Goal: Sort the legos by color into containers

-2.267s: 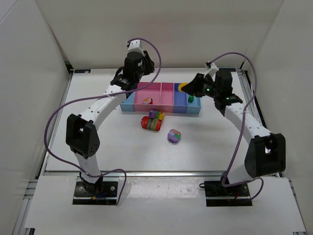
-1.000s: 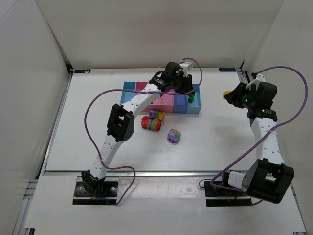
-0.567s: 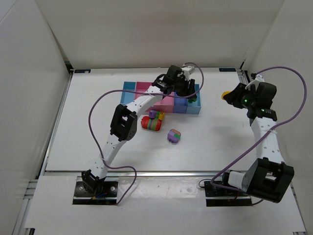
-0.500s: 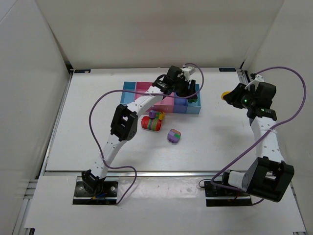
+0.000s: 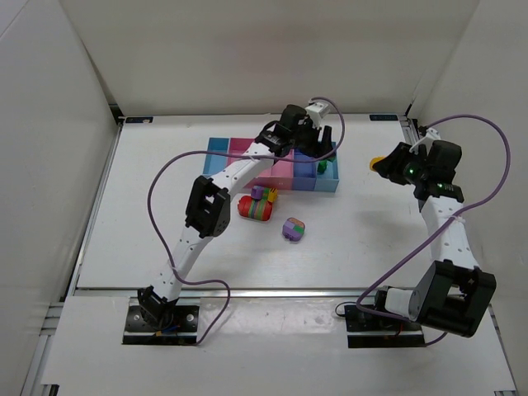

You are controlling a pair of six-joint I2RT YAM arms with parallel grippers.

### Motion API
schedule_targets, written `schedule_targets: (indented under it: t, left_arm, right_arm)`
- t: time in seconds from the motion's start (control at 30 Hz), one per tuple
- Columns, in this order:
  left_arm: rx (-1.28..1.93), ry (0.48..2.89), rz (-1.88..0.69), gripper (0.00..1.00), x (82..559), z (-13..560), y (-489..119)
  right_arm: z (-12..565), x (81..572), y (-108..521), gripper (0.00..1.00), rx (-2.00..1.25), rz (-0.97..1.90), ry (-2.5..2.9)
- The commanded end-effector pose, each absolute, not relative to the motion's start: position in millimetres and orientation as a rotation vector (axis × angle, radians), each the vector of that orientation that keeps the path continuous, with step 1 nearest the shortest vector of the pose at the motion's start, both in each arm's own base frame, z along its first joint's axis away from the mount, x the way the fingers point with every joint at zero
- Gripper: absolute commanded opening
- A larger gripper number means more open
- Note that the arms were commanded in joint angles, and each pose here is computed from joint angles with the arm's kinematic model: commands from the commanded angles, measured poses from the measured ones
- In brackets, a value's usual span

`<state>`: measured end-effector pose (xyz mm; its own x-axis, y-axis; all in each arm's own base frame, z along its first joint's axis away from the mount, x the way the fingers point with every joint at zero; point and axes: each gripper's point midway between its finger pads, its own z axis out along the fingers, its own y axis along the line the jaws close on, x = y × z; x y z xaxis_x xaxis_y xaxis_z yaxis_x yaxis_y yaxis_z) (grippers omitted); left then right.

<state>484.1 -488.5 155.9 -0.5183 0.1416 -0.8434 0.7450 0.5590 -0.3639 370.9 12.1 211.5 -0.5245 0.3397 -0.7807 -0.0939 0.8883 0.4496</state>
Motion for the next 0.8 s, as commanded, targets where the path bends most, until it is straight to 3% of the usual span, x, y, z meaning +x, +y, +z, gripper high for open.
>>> schedule_targets:
  t: [0.0,0.07,0.17,0.23,0.3,0.33,0.5,0.77]
  left_arm:
    - [0.705,1.819,-0.905,0.75,486,246,-478]
    - [0.709,1.811,-0.891,0.73,486,247,-477]
    - [0.710,1.792,-0.881,0.53,489,250,-478]
    - [0.712,1.786,-0.880,0.47,490,251,-478]
    - [0.715,1.789,-0.877,0.51,491,247,-479]
    - [0.719,1.784,-0.881,0.61,491,248,-480]
    - [0.651,1.770,-0.848,0.70,501,262,-471]
    - [0.365,1.699,-0.640,0.74,549,343,-379]
  right_arm:
    - [222,377,16,0.00,0.142,0.561,2.006]
    - [221,375,17,0.00,0.143,0.566,2.009]
    - [220,373,19,0.00,0.138,0.572,2.010]
    - [218,372,19,0.00,0.139,0.576,2.015]
    - [218,372,19,0.00,0.132,0.572,2.015]
    - [217,372,20,0.00,0.130,0.575,2.018]
    - [224,374,31,0.00,0.054,0.616,1.998]
    - [232,385,67,0.00,-0.121,0.670,1.953]
